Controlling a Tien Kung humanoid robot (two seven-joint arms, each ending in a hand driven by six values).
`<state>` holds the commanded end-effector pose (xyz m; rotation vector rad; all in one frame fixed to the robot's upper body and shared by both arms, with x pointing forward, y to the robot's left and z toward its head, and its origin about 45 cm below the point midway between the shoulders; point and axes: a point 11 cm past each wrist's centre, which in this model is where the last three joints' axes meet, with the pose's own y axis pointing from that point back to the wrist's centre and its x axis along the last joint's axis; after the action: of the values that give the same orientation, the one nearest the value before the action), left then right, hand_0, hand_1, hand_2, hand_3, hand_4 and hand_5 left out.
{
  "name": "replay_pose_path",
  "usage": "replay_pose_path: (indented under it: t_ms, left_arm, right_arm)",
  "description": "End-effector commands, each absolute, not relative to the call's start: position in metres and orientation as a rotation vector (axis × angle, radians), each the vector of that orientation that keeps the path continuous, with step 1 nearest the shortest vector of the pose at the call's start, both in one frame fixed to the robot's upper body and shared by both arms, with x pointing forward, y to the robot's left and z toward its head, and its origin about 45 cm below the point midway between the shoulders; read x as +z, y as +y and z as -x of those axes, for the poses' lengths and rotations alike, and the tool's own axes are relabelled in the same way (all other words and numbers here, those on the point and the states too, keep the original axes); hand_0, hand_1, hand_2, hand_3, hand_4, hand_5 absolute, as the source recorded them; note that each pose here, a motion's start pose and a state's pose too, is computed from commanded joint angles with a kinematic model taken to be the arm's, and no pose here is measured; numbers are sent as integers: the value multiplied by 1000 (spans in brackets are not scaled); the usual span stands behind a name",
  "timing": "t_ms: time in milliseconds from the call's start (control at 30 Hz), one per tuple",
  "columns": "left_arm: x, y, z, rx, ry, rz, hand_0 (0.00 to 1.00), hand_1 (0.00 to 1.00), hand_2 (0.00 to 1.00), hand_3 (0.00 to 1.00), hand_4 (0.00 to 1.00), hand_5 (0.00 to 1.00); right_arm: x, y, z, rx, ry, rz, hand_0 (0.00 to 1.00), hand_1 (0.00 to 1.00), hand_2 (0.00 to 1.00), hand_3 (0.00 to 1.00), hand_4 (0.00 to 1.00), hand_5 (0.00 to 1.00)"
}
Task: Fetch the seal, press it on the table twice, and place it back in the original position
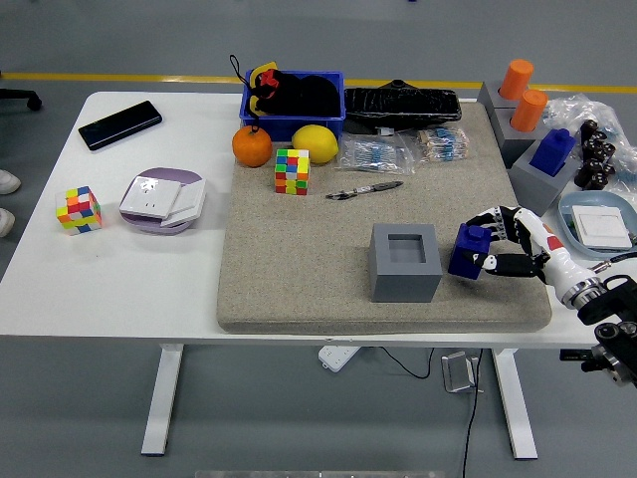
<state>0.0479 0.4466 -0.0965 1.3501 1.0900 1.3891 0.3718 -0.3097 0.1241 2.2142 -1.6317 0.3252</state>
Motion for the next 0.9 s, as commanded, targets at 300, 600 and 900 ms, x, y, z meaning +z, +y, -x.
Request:
replay_pose_path:
  t_ms: [300,600,900]
  left_arm:
    - [-97,445,-48,1389,1093,-1347,735,696,687,744,670,307]
    - [-97,446,-48,1394,1093,-1345,736,696,687,744,670,307]
    - [-97,445,-51,1397,1092,-1336,738,696,688,744,670,307]
  right_arm:
    - [144,-297,-374,367,-1633,-2277,522,417,433,494,738,2]
    - [192,-276,-381,491,-1641,-2384,524,417,432,494,737,2]
    - [223,-253,-382,544,-1630,-2485,525,418,433,494,737,2]
